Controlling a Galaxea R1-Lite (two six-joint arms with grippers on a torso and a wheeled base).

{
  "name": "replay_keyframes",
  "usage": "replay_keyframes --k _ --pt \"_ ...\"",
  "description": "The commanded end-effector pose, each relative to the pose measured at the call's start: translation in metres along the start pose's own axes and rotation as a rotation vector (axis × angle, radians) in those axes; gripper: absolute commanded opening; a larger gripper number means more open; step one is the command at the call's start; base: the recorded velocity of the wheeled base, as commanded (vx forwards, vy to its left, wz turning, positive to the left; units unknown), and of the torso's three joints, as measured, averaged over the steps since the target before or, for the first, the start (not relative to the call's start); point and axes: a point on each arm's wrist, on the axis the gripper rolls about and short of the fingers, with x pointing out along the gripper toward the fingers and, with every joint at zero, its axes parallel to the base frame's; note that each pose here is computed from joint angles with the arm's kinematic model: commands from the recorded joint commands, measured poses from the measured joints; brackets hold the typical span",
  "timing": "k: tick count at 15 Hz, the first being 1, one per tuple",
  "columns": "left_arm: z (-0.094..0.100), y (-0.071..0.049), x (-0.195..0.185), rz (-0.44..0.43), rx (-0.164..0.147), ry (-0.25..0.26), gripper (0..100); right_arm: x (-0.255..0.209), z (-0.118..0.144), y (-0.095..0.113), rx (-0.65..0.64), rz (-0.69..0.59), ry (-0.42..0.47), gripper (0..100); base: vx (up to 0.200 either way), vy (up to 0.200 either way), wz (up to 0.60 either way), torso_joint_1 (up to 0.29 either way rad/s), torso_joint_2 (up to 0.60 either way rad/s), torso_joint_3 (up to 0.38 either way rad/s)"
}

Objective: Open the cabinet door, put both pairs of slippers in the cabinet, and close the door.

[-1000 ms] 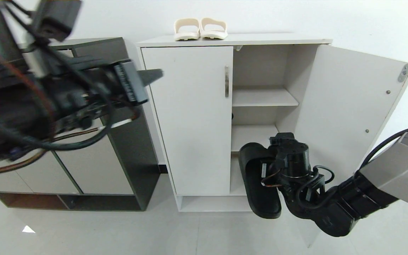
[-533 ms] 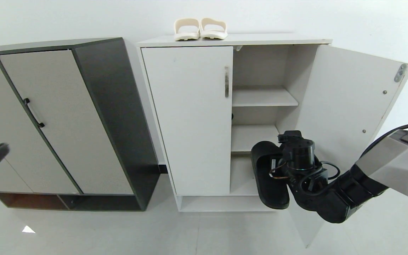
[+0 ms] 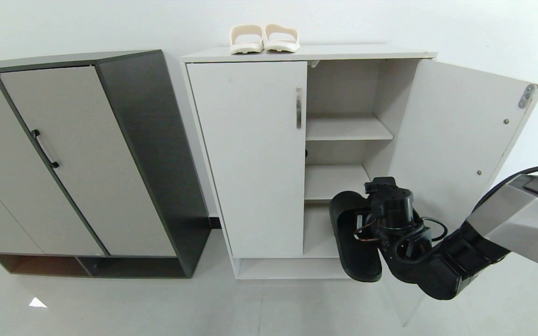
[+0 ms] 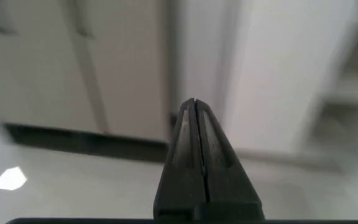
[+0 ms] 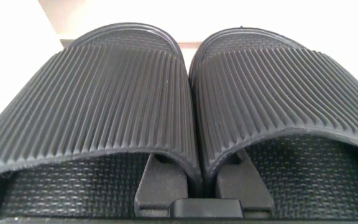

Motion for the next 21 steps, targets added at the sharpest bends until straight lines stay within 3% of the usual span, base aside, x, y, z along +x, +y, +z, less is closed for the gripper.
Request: replay_keyframes --k 1,4,6,7,9,10,11,13,14,16,21 --pt "-0.019 -0.003 -0.002 -0.036 0.01 0.034 0 -0.003 0.001 0.002 0.0 0.009 -0.002 0 0.0 0.0 0.0 0.0 0.0 0.0" --pt "-0.019 -0.002 -0.002 -0.011 0.015 0.034 0 -0.007 -0.001 0.008 -0.004 0.027 -0.002 0 0.0 0.0 0.0 0.0 0.0 0.0" --pt "-0.019 -0.003 -0.002 -0.072 0.033 0.032 0 -0.012 -0.002 0.013 -0.008 0.043 -0.003 0 0.0 0.0 0.0 0.0 0.0 0.0" --pt "-0.02 0.0 -0.004 -0.228 0.041 0.005 0 -0.013 -0.003 0.014 -0.011 0.047 -0.001 0 0.0 0.0 0.0 0.0 0.0 0.0" --pt "-0.019 0.0 -0.003 -0.222 0.03 0.015 0 -0.014 -0.003 0.015 -0.012 0.052 -0.002 0 0.0 0.0 0.0 0.0 0.0 0.0" --pt "-0.02 -0.001 -0.006 -0.185 0.026 -0.017 0 -0.014 -0.003 0.015 -0.011 0.052 -0.002 0 0.0 0.0 0.0 0.0 0.0 0.0" --pt "-0.021 0.0 -0.009 -0.137 0.041 -0.062 0 -0.015 -0.003 0.016 -0.011 0.055 -0.002 0 0.0 0.0 0.0 0.0 0.0 0.0" --pt "-0.021 0.001 -0.009 -0.063 0.056 -0.059 0 -0.018 -0.004 0.02 -0.013 0.067 -0.004 0 0.0 0.0 0.0 0.0 0.0 0.0" --pt "-0.021 0.001 -0.009 -0.075 0.05 -0.059 0 -0.018 -0.002 0.021 -0.008 0.07 -0.011 0 0.0 0.0 0.0 0.0 0.0 0.0" --pt "-0.021 0.001 -0.009 -0.085 -0.037 -0.056 0 -0.028 0.012 0.025 0.01 0.1 -0.048 0 0.0 0.0 0.0 0.0 0.0 0.0" --pt "-0.021 0.001 -0.009 -0.087 -0.037 -0.056 0 -0.029 0.024 0.042 0.023 0.128 -0.073 0 0.0 -0.12 0.0 0.0 0.0 0.002"
